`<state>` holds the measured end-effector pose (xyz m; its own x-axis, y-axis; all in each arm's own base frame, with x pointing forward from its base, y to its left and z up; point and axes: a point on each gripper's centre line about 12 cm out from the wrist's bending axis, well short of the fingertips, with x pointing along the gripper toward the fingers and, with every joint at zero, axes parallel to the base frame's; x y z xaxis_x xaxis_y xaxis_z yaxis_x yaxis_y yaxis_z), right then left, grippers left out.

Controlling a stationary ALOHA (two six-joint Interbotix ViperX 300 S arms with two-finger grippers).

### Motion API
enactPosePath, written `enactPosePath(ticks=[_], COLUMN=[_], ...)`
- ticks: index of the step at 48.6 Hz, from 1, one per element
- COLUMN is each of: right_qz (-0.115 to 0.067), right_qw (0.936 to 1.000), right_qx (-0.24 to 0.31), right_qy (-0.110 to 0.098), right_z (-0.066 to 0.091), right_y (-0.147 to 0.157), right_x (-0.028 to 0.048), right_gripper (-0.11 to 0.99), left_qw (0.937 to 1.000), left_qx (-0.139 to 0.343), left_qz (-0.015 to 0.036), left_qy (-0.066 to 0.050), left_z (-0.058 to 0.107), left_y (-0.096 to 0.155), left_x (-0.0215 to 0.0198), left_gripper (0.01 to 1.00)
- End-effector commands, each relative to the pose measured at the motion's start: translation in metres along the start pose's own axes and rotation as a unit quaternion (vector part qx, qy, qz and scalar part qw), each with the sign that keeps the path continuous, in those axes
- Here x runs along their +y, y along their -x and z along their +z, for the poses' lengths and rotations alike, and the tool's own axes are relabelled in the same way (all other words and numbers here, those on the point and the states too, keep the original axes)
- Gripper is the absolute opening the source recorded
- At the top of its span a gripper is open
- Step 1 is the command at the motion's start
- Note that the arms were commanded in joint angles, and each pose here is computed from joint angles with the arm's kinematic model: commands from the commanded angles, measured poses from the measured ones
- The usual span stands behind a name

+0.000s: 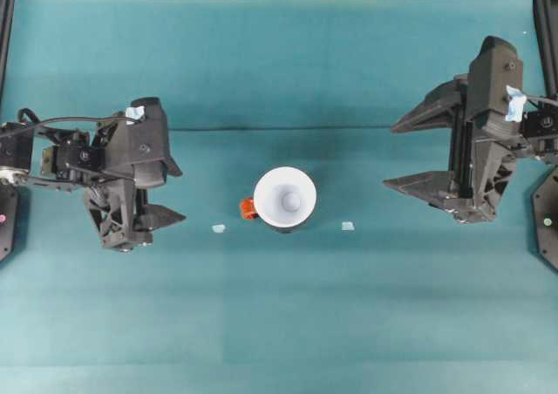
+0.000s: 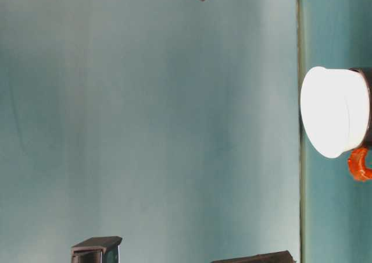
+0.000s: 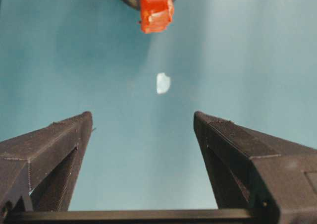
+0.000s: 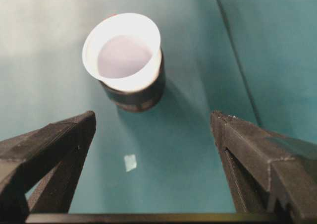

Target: Put the paper cup into the moved red handle cup holder.

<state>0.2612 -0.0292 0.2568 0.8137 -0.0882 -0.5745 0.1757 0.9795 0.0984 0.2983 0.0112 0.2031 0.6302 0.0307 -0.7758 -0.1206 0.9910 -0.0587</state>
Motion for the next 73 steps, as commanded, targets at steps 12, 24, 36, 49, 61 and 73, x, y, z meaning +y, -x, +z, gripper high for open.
enactPosePath(ticks=[12,24,36,49,61,73], right_qz=[0.002,0.001,0.001,0.001,0.002,0.002], right_qw=[1.0000,1.0000,1.0000,1.0000,1.0000,0.9999], right_qx=[-0.005,0.000,0.003,0.004,-0.009,-0.010], right_qy=[0.003,0.002,0.002,0.002,0.001,0.000], right_z=[0.001,-0.004,-0.007,-0.008,-0.009,-0.012], right_y=[0.001,-0.001,-0.001,-0.002,-0.001,-0.001], right_x=[0.0010,0.0003,0.0000,-0.0001,-0.0002,-0.0007], right_gripper=[0.87,0.87,0.87,0.87,0.87,0.87], left_qw=[0.9999,1.0000,1.0000,0.9998,0.9997,0.9997], left_qx=[-0.013,0.004,-0.002,-0.021,-0.025,-0.026], left_qz=[-0.0013,0.0009,-0.0001,-0.0027,-0.0035,-0.0036], left_qy=[-0.002,0.001,-0.001,-0.001,-0.001,0.000], left_z=[0.008,0.001,0.004,0.010,0.013,0.013], left_y=[0.003,-0.006,-0.011,-0.011,-0.013,-0.013], left_x=[-0.0011,0.0000,-0.0009,-0.0016,-0.0020,-0.0021], left_gripper=[0.905,0.904,0.904,0.903,0.903,0.903])
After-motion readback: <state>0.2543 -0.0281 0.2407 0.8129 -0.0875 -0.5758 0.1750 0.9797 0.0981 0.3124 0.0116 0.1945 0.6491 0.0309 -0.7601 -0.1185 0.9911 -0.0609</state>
